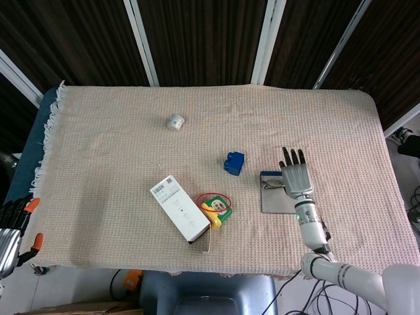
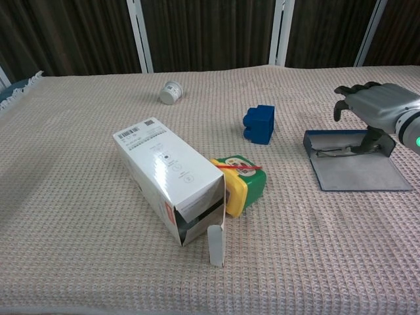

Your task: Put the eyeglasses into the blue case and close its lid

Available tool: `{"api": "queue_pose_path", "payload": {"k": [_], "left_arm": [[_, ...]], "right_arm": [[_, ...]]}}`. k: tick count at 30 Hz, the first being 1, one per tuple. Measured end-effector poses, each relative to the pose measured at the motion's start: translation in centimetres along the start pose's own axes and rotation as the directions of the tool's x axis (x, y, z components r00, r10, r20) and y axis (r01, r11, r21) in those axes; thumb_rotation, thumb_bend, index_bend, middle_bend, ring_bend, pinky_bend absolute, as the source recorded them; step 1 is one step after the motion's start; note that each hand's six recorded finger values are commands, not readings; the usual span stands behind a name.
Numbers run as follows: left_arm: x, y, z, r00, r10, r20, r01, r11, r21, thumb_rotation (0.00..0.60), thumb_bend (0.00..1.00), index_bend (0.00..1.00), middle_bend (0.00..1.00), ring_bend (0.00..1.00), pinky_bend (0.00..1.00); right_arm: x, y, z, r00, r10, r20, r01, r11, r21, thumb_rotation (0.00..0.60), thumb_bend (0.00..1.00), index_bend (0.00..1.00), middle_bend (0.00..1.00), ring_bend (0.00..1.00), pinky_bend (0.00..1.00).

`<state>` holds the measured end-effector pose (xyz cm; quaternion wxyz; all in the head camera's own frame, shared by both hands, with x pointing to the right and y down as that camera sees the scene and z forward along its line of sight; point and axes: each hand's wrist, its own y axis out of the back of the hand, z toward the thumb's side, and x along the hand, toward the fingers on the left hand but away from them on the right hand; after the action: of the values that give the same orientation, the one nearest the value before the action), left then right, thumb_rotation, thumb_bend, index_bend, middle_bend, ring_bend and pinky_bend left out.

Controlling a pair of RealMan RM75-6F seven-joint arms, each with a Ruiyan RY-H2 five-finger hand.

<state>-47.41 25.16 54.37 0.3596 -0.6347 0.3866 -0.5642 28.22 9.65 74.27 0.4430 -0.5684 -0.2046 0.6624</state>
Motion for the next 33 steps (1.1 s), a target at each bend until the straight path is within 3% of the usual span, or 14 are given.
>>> {"api": "queue_pose_path", "payload": {"k": [21, 33], "left_arm": [[0.0, 0.2, -0.2, 1.0, 0.005, -0.007, -0.005, 1.0, -0.004, 0.6, 0.45, 0.0, 0.0, 0.0, 0.05], [-0.1, 0.1, 0.1, 1.0, 0.002, -0.001, -0.002, 1.0, -0.001, 0.6, 0.45, 0.0, 0.0, 0.0, 0.05]], "right_arm": [[-1.6, -0.1, 1.3, 1.0, -0.002, 0.024, 0.002, 1.0, -0.013, 0.6, 0.34, 0.42, 0.07, 0.0, 0.0], [2.7, 1.2, -0.1, 0.996, -0.075, -0.052, 0.072, 0.996, -0.052, 0.6, 0.33, 0.41, 0.06, 0.0, 0.0]]}}
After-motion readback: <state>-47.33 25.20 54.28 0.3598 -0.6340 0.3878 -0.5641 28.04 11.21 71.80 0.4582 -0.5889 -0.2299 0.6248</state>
